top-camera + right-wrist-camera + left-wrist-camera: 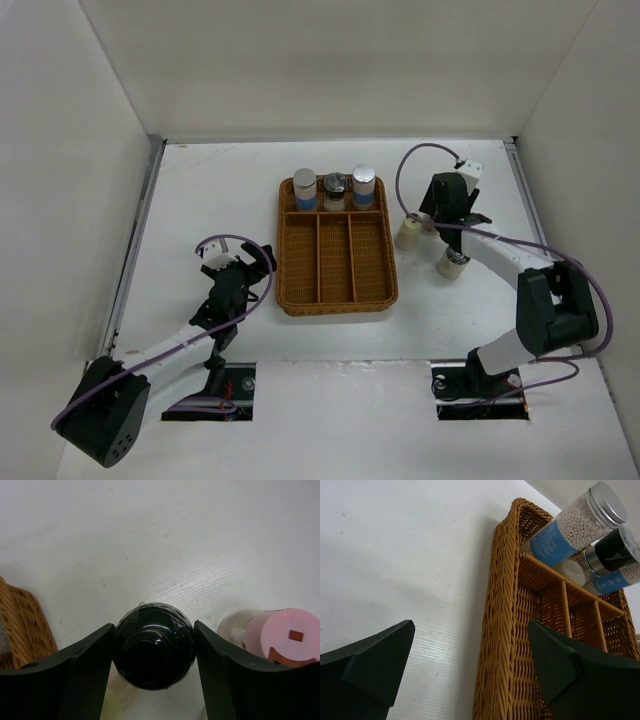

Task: Organize the condiment bottles

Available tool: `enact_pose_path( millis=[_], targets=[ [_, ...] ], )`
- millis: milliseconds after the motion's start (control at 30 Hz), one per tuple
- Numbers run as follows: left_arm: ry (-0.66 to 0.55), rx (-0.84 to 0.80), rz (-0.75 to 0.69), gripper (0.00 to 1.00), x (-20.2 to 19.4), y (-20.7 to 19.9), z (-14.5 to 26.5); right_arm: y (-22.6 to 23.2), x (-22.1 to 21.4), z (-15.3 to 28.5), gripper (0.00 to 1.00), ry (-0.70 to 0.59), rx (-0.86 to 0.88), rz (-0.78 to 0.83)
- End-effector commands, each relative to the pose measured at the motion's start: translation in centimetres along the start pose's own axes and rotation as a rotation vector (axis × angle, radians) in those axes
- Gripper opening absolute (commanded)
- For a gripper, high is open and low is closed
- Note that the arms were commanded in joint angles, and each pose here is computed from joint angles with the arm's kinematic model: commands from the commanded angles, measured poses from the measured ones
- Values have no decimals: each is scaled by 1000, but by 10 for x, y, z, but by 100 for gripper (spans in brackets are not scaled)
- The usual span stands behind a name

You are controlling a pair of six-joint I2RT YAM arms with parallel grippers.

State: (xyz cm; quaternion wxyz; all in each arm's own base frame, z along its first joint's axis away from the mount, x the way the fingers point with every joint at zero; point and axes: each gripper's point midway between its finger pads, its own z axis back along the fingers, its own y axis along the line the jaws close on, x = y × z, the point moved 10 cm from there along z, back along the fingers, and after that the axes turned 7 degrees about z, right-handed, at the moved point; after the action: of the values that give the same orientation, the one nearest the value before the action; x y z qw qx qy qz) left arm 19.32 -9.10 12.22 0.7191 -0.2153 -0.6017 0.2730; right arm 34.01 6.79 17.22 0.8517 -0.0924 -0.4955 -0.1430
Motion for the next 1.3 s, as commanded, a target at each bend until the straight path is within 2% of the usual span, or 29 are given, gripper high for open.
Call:
enact_pose_path(
  millis=[0,133,267,500,633,767,933,1267],
  targets=[
    [-36,-47,44,100,9,-14,-4,-2,66,31,51,-244,20,-138],
    [-58,-52,56,100,13,-14,-2,6,94,69,50,-357,80,-137],
    [-53,-51,54,100,13,-13,-2,34,101,106,50,-405,211,-98],
    [-67,-42,63,100,14,-12,-1,127,66,171,50,-357,599,-12],
    [-78,-34,66,100,15,-11,-2,180,48,192,50,-320,750,44],
    [-89,-43,71,100,18,-10,2,221,32,189,50,-289,806,96],
    [-87,-36,66,100,18,-9,2,251,12,173,50,-245,809,136],
    [-84,-29,67,100,17,-9,1,275,-31,136,53,-182,737,219]
  ],
)
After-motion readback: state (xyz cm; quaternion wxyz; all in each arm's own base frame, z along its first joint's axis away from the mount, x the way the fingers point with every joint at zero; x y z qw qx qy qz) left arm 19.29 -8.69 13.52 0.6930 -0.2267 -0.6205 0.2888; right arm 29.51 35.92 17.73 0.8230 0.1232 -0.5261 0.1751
